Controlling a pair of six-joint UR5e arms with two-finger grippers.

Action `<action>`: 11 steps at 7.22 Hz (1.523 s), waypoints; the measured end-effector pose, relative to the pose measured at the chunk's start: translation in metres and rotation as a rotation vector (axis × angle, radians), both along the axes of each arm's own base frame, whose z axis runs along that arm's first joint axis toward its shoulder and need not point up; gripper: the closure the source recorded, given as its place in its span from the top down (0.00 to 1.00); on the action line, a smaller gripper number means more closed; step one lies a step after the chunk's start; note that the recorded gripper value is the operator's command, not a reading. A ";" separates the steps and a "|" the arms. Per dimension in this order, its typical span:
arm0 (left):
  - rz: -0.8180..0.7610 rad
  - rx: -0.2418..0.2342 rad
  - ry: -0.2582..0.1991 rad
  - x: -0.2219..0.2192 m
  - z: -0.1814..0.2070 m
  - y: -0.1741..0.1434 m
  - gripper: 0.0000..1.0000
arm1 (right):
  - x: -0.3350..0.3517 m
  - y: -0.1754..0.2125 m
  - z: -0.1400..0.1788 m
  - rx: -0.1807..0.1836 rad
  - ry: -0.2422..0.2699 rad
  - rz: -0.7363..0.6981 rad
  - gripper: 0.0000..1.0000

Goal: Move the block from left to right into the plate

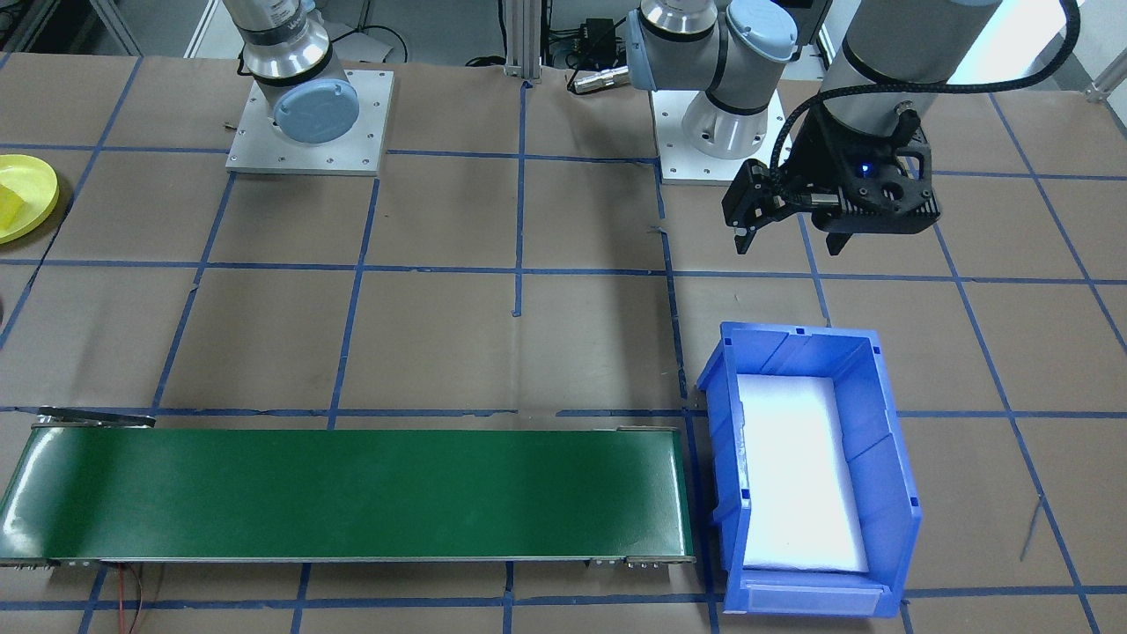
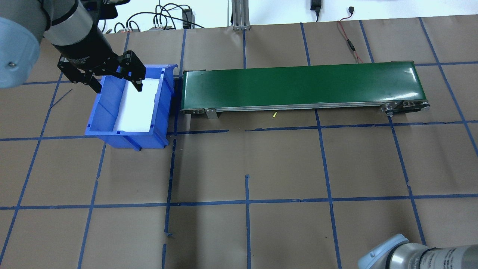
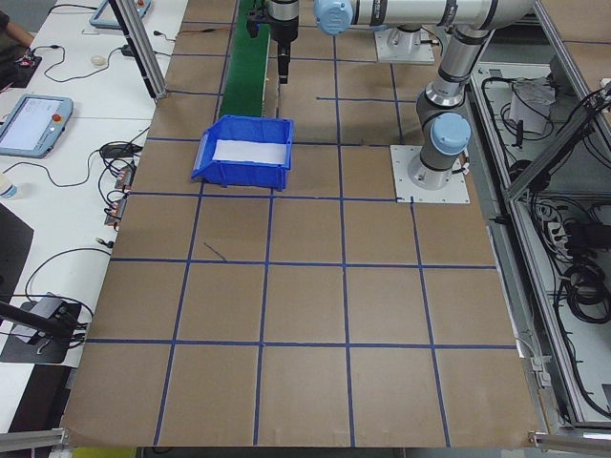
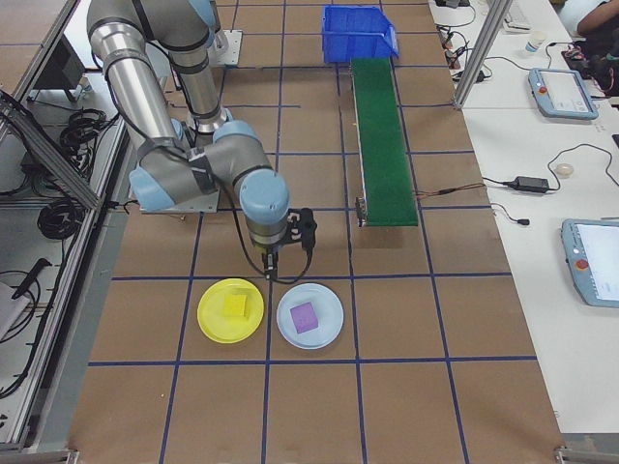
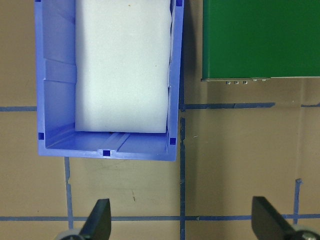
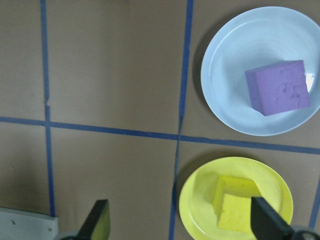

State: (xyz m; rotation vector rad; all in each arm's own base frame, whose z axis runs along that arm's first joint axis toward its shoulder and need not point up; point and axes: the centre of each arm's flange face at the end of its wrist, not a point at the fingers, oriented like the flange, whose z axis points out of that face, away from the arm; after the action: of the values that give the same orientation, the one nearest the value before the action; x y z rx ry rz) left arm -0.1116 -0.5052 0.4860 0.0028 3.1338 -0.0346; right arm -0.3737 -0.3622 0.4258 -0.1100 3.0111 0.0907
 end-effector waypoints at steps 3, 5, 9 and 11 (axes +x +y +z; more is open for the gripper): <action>0.001 0.000 0.000 0.001 0.000 0.000 1.00 | 0.129 -0.039 0.053 0.046 0.034 -0.088 1.00; 0.001 -0.001 0.000 0.001 0.000 0.000 1.00 | 0.222 -0.065 0.070 0.050 0.034 0.033 1.00; 0.003 -0.003 0.000 0.001 0.001 -0.001 1.00 | 0.417 -0.109 0.067 0.099 0.037 0.287 1.00; 0.003 -0.004 0.000 0.001 0.001 -0.001 1.00 | 0.476 -0.120 0.069 0.081 0.091 0.208 1.00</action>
State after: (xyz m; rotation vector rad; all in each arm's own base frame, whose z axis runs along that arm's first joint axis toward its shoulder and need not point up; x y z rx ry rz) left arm -0.1103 -0.5059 0.4870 -0.0013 3.1335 -0.0414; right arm 0.1021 -0.4819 0.4948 -0.4215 3.0706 0.2439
